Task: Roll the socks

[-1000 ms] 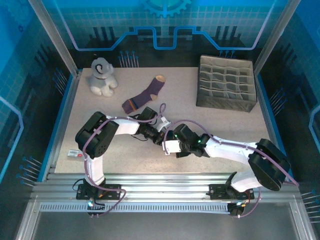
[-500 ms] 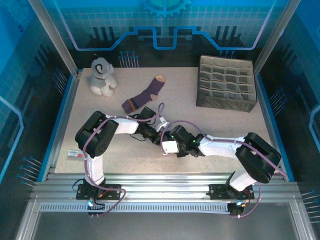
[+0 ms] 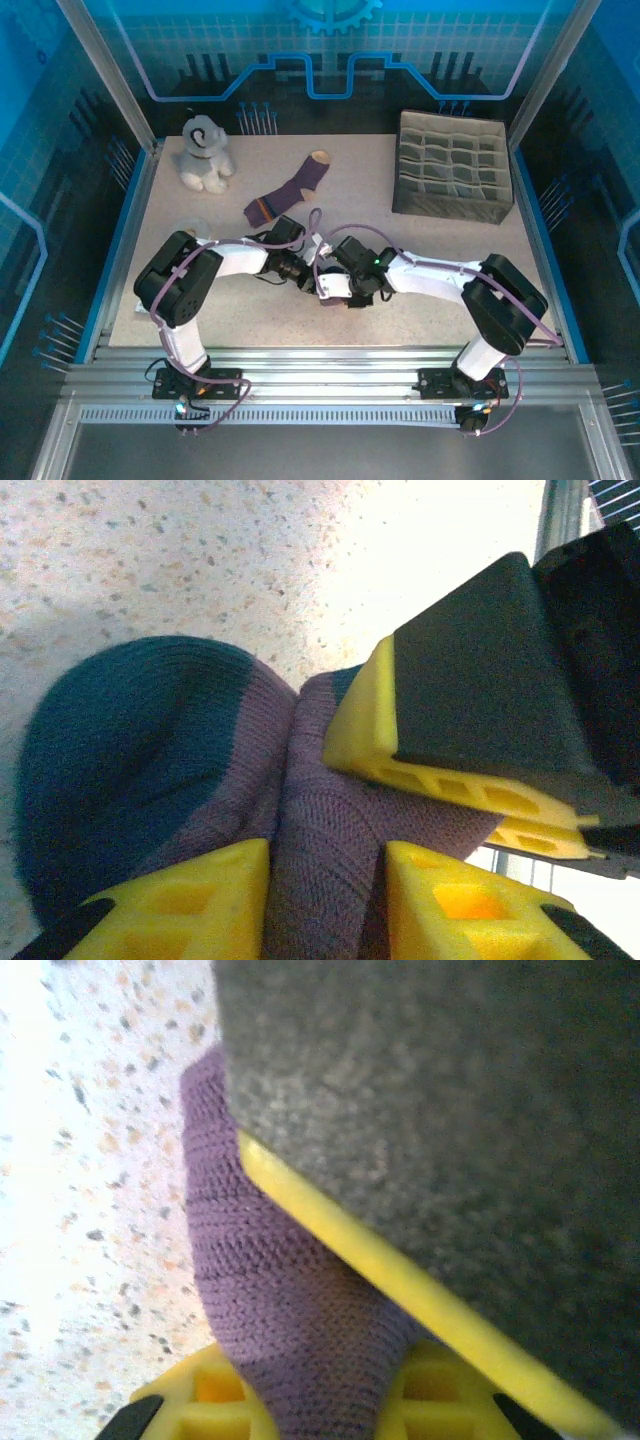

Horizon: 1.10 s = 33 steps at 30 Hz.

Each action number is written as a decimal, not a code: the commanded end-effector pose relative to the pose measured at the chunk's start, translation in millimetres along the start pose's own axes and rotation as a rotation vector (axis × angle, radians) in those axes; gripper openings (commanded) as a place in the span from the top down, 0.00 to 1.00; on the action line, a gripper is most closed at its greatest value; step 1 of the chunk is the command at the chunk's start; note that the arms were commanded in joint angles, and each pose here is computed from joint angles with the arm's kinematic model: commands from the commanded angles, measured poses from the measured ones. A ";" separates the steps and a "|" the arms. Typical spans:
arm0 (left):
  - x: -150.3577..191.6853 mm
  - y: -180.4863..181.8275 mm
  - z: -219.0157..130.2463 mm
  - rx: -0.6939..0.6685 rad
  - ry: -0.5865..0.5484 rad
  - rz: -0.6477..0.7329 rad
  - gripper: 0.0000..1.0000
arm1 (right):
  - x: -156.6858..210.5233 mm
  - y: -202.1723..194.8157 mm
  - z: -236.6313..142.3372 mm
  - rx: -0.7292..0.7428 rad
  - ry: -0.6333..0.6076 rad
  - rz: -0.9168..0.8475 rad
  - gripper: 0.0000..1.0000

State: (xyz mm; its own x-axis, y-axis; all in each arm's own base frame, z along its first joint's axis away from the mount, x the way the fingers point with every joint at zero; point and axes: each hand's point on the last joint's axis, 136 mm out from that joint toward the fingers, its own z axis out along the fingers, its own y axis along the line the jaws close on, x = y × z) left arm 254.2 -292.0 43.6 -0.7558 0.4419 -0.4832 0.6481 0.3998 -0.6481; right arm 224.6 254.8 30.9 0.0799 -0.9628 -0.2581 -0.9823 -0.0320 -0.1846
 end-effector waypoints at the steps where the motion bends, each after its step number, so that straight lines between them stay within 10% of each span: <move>1: 2.6 5.9 -6.6 -0.046 -0.013 0.014 0.67 | 22.8 42.1 0.5 -0.271 0.076 0.148 1.00; 20: -6.3 7.6 -45.3 -0.133 -0.186 0.002 0.66 | 37.6 41.5 8.1 -0.350 0.153 0.261 1.00; 33: -8.7 -25.7 -79.7 -0.229 -0.408 0.327 0.68 | 29.8 48.0 3.8 -0.525 0.105 0.373 1.00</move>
State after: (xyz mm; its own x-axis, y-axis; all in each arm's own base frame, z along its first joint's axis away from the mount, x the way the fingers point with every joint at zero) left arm 250.3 -240.5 92.0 -0.6032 0.2514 -0.7569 0.7495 0.5032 -0.4301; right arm 209.2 252.2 28.3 -0.2040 -0.9417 -0.2674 -0.9595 0.1382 0.2453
